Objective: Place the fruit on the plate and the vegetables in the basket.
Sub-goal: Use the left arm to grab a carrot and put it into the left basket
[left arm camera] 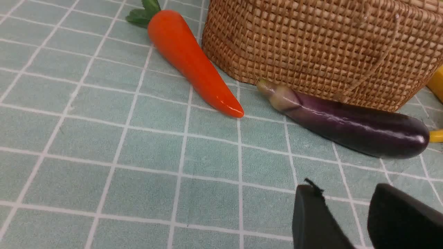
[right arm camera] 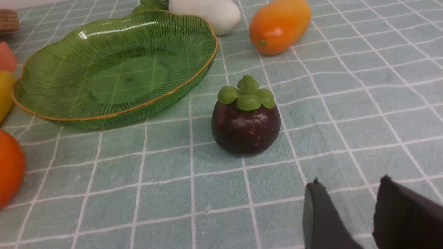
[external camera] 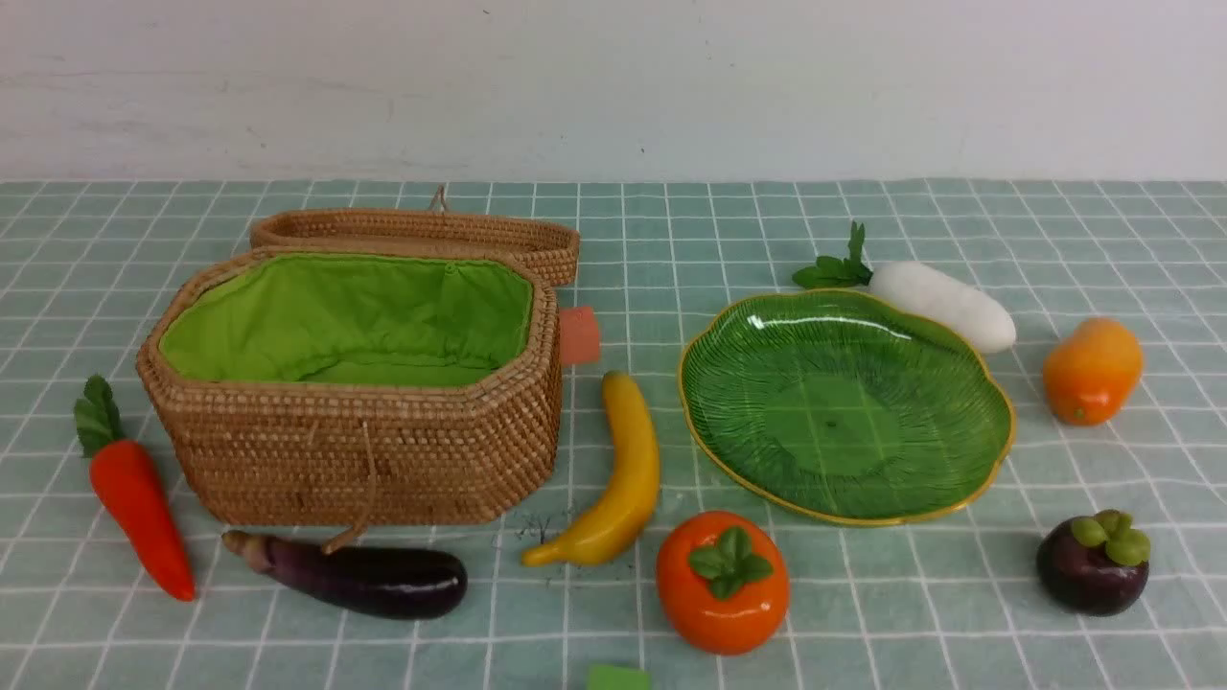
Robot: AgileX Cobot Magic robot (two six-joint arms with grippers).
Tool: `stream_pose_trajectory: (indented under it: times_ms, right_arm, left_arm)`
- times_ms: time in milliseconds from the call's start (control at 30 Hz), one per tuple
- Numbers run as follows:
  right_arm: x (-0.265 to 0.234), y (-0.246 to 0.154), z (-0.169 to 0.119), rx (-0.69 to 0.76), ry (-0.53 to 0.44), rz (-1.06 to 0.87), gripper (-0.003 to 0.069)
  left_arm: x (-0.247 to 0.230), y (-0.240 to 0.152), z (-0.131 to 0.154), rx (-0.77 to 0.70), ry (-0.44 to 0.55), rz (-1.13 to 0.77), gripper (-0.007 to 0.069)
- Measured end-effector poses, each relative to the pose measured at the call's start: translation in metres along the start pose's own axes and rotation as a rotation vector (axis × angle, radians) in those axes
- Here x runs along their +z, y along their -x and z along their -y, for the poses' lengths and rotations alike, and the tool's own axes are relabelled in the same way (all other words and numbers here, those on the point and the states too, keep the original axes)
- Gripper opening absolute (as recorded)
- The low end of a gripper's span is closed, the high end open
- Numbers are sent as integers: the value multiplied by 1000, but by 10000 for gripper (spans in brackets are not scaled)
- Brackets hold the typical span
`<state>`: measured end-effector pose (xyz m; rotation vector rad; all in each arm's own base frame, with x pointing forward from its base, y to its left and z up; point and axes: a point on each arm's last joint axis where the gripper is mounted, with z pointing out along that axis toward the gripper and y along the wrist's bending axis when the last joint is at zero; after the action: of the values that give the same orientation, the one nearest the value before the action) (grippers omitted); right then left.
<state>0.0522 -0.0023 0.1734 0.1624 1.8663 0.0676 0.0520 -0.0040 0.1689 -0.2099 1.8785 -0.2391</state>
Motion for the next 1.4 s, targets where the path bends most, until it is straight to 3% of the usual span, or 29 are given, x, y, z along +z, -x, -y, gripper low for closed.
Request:
stream_pose_trajectory:
  times_ms: [633, 700, 833, 1000, 1200, 1300, 1400]
  right_arm:
    - [0, 0, 0, 0, 0, 0, 241]
    - [0, 0, 0, 0, 0, 0, 241]
    - [0, 0, 0, 0, 0, 0, 241]
    - [0, 0, 0, 0, 0, 0, 241]
    - [0, 0, 0, 0, 0, 0, 241]
    - [0, 0, 1, -27, -11, 2, 241]
    - [0, 1, 2, -65, -25, 6, 241]
  left_arm:
    - [0, 3, 1, -9, -10, 35, 239]
    - [0, 8, 3, -92, -42, 90, 239]
    - [-3, 21, 9, -508, -155, 201, 239]
    - [-7, 35, 7, -743, -228, 343, 234]
    - [-11, 43, 13, -695, -232, 303, 95]
    - [-10, 58, 22, -536, -172, 165, -13]
    - [-2, 67, 27, -456, -118, 36, -13]
